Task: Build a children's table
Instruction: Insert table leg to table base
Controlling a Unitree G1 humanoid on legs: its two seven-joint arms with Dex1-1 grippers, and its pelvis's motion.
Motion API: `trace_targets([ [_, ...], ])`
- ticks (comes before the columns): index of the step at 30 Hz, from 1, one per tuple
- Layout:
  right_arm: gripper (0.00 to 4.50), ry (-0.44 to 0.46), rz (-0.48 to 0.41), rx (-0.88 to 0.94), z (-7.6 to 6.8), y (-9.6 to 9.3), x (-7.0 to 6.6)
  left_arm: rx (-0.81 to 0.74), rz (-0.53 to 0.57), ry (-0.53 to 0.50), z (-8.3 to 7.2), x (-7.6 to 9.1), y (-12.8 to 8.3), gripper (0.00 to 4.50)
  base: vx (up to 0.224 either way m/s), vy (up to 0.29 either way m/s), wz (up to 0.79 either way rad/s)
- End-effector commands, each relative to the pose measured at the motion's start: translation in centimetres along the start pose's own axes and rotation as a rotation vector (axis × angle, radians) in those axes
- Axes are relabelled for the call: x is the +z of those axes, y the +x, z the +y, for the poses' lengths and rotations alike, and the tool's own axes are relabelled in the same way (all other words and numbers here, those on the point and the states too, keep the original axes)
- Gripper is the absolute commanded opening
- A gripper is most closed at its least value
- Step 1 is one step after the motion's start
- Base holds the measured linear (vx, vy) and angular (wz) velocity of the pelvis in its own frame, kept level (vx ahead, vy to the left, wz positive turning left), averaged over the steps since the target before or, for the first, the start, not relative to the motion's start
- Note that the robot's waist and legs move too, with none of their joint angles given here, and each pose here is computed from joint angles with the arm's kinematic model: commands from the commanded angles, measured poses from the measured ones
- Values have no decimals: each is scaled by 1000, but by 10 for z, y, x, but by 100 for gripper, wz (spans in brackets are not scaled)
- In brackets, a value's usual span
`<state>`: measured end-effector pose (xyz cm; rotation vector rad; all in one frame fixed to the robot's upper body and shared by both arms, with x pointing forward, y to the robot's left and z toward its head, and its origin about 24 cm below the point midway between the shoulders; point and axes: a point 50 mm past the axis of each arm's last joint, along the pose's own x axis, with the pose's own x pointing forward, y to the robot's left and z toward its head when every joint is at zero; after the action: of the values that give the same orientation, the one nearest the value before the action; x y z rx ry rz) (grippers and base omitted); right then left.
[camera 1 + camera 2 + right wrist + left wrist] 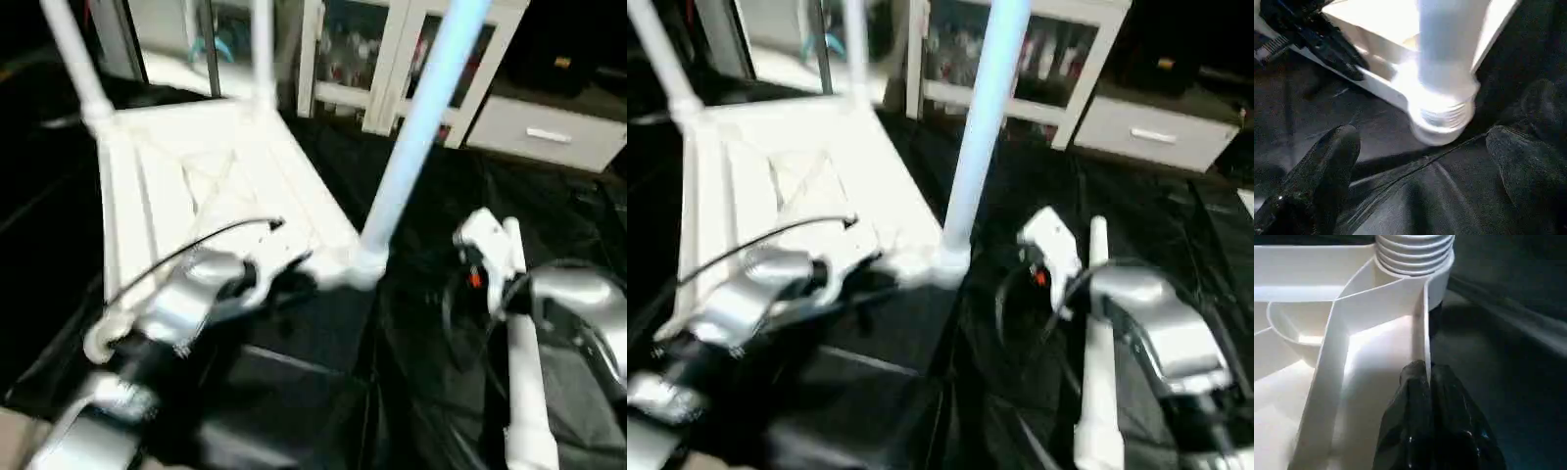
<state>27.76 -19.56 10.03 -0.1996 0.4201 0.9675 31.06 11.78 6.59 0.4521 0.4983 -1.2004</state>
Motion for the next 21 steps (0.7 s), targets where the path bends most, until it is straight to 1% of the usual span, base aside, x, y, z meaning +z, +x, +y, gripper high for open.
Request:
trace_targets([
  [1, 447, -57, 1, 34, 1, -4, 5, -166, 27, 22, -20, -3, 10, 0, 0, 0, 0],
  [2, 447, -69, 6, 69, 3, -5, 4, -189, 29, 49, -21, -3, 8, 0, 0, 0, 0],
  [5, 447, -81, 12, 96, 5, -3, 2, -214, 44, 78, -23, -3, 6, 0, 0, 0, 0],
  [7, 447, -86, 15, 140, 9, -1, -2, -231, 71, 97, -24, -5, 4, 0, 0, 0, 0],
  [9, 447, -95, 33, 185, 12, 2, -7, -229, 90, 117, -24, -6, 2, 0, 0, 0, 0],
  [12, 447, -109, 44, 207, 14, 5, -11, -220, 98, 130, -23, -6, 1, 0, 0, 0, 0],
  [15, 447, -135, 50, 195, 12, 13, -14, -207, 107, 153, -21, -6, 1, 0, 0, 0, 0],
  [17, 447, -147, 40, 174, 9, 18, -13, -204, 106, 158, -21, -5, 1, 0, 0, 0, 0],
  [21, 447, -148, 15, 163, 9, 27, -13, -195, 105, 161, -20, -5, 2, 0, 0, 0, 0],
])
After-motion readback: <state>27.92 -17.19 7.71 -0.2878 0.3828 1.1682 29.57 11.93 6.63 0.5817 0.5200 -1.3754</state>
